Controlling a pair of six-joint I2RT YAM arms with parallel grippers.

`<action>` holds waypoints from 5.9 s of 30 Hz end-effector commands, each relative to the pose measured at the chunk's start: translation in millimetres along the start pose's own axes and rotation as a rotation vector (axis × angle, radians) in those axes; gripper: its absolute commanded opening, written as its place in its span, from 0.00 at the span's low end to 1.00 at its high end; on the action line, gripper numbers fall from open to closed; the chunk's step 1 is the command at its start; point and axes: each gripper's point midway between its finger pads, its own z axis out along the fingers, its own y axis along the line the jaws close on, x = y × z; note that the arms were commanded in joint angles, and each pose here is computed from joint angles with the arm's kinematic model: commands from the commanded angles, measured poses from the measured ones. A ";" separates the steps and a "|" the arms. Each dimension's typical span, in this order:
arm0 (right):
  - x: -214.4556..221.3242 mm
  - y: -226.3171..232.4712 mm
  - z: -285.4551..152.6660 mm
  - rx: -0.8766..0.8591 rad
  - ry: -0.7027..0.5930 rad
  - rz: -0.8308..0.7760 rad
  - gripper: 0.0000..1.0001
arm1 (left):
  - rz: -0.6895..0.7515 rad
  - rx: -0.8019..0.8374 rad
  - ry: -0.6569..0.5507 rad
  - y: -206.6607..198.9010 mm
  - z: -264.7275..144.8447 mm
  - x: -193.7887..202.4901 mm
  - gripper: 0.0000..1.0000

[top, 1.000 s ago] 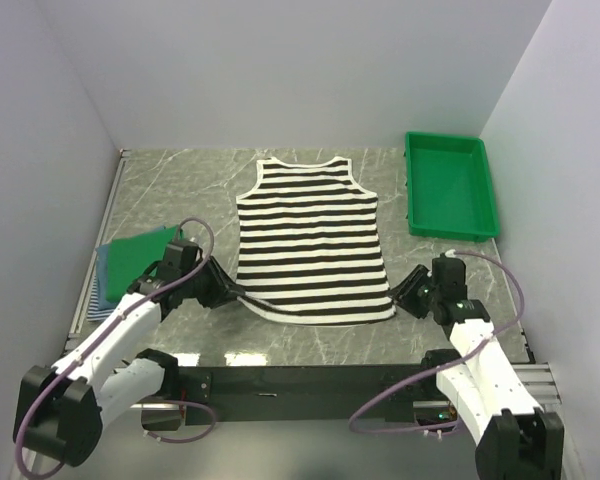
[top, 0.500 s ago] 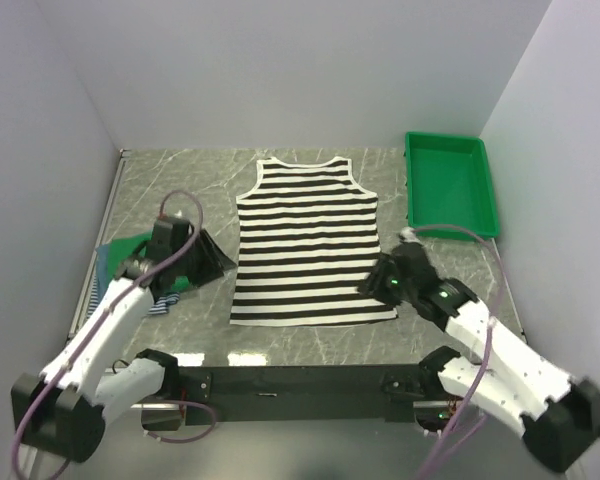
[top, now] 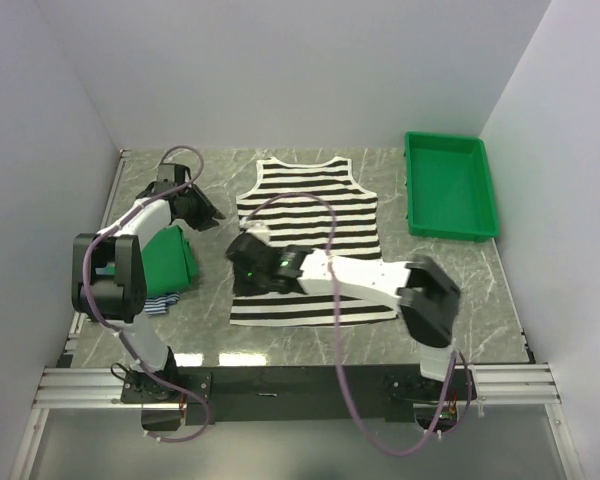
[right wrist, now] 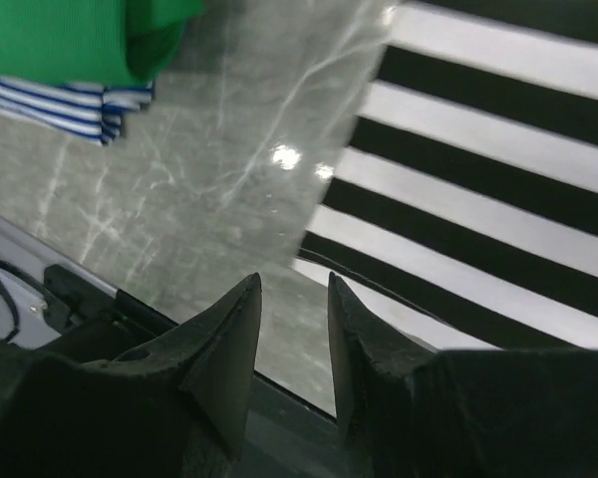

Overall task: Fold and stack the tank tops
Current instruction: Flatten the tank top out, then fold the tank top

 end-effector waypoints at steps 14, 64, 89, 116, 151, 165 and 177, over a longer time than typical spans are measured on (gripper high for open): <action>58.8 21.5 65.8 0.125 0.112 -0.124 0.40 | 0.056 0.168 -0.058 -41.2 -34.4 -16.2 0.32; 73.4 2.3 -34.7 -0.118 0.168 -0.136 0.00 | 0.091 -0.202 -0.122 -2.1 69.4 -30.2 0.33; 72.2 10.7 -34.9 -0.172 0.174 -0.104 0.00 | 0.222 -0.338 -0.222 1.7 69.6 -46.4 0.01; 60.8 -21.3 -37.7 -0.276 0.108 0.097 0.00 | 0.333 -0.163 -0.266 -112.7 60.3 -32.5 0.01; 103.4 -101.0 -31.9 -0.149 0.044 0.292 0.00 | 0.437 -0.018 -0.143 -152.9 101.5 49.5 0.03; 81.3 -122.8 -65.3 -0.032 -0.071 0.233 0.49 | 0.397 0.028 -0.194 -161.6 65.4 27.0 0.40; 63.7 -70.8 3.1 -0.011 0.032 -0.052 0.40 | 0.294 -0.082 -0.093 -77.0 105.2 -3.6 0.13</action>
